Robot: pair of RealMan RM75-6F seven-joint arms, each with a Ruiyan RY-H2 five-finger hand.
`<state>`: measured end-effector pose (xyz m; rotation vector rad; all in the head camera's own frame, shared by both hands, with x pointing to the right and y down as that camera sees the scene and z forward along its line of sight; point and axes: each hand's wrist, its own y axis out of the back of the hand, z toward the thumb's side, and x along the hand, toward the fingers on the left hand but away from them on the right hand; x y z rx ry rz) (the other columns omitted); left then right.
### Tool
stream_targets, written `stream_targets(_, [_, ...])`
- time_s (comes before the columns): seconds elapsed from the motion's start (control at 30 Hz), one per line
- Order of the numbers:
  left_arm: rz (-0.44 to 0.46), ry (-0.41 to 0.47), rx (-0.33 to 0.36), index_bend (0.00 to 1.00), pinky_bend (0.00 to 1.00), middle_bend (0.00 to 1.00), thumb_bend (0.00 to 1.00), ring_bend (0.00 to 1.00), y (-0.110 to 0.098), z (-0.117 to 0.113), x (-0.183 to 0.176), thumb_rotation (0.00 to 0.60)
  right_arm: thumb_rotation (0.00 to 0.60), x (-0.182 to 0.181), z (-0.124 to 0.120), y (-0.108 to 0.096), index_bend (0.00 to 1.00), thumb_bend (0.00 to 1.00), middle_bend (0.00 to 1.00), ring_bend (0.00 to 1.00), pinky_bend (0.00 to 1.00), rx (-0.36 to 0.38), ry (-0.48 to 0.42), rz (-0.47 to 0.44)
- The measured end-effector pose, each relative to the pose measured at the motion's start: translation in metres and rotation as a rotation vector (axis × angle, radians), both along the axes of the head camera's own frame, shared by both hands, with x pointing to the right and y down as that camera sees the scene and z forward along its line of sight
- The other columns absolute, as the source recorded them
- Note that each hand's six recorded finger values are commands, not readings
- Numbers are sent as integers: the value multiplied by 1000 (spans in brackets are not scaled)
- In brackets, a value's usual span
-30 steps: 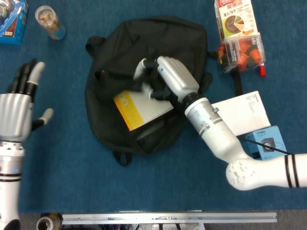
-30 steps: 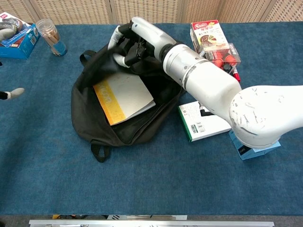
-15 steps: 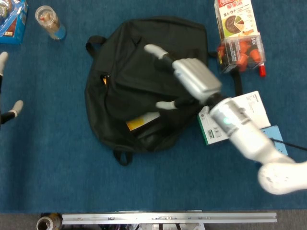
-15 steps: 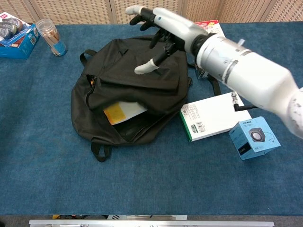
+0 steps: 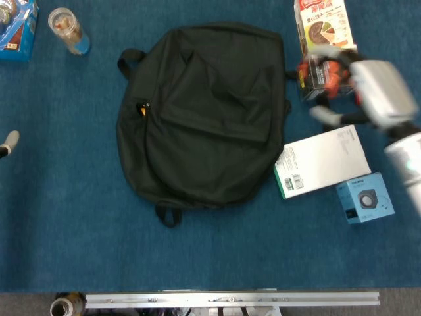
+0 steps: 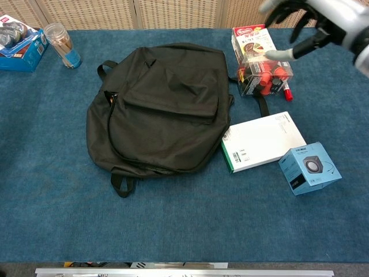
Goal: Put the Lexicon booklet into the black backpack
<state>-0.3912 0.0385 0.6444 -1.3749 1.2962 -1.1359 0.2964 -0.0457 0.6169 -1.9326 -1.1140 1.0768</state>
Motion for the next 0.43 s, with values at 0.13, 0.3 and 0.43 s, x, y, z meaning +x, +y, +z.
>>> stream_targets(0.13, [14,-11,-2,117,340,117,135,87,4,0,-1,600,600,43,-3,5,572,277,555,475,603,72,125,55])
stream_targets(0.3, [38,-69,-38,166,340,136,135,91,15,1,-7,600,600,103,-5,20,575,278,557,477,603,149,295,122])
stream_targets(0.43, [47,-100,-76,185,339,145,135,93,30,-1,-12,600,600,137,-8,37,576,278,557,477,603,169,368,179])
